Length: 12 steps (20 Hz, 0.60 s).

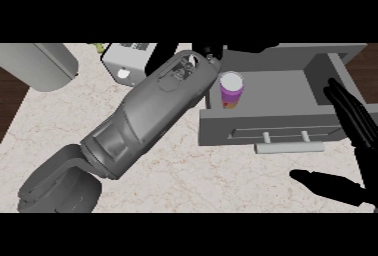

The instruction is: Pick up the can, place it into the drawer and close the drawer

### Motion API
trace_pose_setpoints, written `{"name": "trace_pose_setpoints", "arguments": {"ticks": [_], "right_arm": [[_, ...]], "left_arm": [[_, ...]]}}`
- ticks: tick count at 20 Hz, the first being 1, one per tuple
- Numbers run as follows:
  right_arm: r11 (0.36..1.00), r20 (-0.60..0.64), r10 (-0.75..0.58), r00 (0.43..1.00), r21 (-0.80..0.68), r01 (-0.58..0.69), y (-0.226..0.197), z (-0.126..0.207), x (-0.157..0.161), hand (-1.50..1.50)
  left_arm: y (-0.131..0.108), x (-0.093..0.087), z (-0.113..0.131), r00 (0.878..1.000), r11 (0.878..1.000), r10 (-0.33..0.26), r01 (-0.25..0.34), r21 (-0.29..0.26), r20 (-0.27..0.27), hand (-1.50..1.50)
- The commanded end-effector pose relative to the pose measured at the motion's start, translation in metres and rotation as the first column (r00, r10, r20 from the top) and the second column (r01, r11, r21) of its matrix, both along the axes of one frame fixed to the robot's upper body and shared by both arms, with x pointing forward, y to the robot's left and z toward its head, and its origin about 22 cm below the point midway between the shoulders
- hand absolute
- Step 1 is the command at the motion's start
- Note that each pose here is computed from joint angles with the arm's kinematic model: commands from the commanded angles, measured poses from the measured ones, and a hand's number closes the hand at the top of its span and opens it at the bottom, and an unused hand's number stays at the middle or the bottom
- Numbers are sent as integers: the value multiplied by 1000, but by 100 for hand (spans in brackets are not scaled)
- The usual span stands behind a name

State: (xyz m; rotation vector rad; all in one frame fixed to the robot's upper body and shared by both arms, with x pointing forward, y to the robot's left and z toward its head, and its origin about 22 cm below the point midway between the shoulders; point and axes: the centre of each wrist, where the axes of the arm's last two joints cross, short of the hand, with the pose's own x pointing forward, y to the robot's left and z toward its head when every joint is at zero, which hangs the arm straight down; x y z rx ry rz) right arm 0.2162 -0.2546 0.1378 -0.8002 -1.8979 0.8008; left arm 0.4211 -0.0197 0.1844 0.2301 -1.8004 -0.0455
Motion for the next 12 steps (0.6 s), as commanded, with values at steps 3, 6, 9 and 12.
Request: {"name": "trace_pose_setpoints", "arguments": {"ticks": [3, 6, 9, 12], "right_arm": [[978, -28, -63, 998, -203, 56, 24, -26, 29, -150], [957, -50, -101, 994, -276, 84, 35, -46, 31, -150], [967, -42, -120, 992, -232, 108, 21, -82, 32, -150], [965, -15, -170, 985, -204, 163, 17, -96, 65, -150]], "left_arm": [[1, 0, 13, 1000, 1000, -9, 8, -17, -13, -150], [4, 1, 8, 1000, 1000, 14, -14, -10, -12, -150], [24, 3, 28, 1000, 1000, 3, -3, -18, 3, -150], [26, 0, 14, 999, 1000, 12, -12, -9, -38, -150]]}}
